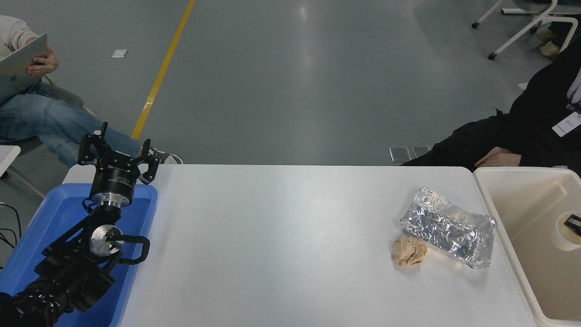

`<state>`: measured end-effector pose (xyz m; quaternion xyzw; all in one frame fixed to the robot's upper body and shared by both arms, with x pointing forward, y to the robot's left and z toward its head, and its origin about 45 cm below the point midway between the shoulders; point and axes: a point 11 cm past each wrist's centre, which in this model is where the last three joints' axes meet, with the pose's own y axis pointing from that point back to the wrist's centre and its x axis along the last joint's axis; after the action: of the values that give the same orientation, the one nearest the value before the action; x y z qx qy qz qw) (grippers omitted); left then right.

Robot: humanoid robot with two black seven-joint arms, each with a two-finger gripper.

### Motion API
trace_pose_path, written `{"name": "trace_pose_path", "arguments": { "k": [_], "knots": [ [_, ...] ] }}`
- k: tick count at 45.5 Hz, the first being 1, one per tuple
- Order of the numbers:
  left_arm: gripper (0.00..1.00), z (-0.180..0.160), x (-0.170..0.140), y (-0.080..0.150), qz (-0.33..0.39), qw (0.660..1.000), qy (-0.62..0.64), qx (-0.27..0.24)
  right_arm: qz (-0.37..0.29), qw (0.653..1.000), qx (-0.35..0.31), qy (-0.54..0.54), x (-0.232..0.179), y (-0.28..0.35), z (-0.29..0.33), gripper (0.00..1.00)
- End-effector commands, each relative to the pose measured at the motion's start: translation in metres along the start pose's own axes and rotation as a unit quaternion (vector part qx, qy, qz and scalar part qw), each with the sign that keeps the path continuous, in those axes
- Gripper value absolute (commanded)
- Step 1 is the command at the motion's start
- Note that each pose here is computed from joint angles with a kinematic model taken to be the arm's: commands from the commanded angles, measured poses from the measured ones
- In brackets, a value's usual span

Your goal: Pick up paper cup place in dustbin

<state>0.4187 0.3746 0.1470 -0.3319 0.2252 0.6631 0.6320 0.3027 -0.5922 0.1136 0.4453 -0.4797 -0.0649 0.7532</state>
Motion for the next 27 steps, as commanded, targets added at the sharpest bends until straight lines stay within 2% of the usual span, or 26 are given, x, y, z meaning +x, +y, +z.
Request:
{"name": "trace_pose_path", "arguments": {
  "k": [1,2,4,5,6,8,11,27],
  "knots": [
    [0.99,0.0,0.0,0.0,0.0,1.0,0.0,0.0,0.033,0.999,-0.001,-0.007,-0.005,-0.004,0.0,0.0],
    [0.99,0.0,0.0,0.0,0.0,1.0,0.0,0.0,0.037,0.999,0.001,-0.007,-0.005,-0.004,-0.003,0.12],
    [0.99,0.0,0.0,0.0,0.0,1.0,0.0,0.0,0.053,0.999,0.004,-0.012,0.001,-0.003,-0.005,0.48],
    [0.99,0.0,0.0,0.0,0.0,1.0,0.0,0.0,0.063,0.998,0.005,-0.015,0.004,-0.002,-0.006,0.62],
    [0.99,0.0,0.0,0.0,0.0,1.0,0.0,0.0,0.071,0.997,0.005,-0.016,0.005,-0.002,-0.007,0.73],
    [0.99,0.0,0.0,0.0,0.0,1.0,0.0,0.0,0.083,0.996,0.004,-0.018,0.004,-0.002,-0.006,0.83],
    [0.99,0.0,0.0,0.0,0.0,1.0,0.0,0.0,0.09,0.996,0.005,-0.02,0.004,-0.003,-0.006,0.89],
    [0.99,0.0,0.0,0.0,0.0,1.0,0.0,0.0,0.087,0.995,0.011,-0.041,0.006,-0.001,-0.009,0.9]
  ]
}}
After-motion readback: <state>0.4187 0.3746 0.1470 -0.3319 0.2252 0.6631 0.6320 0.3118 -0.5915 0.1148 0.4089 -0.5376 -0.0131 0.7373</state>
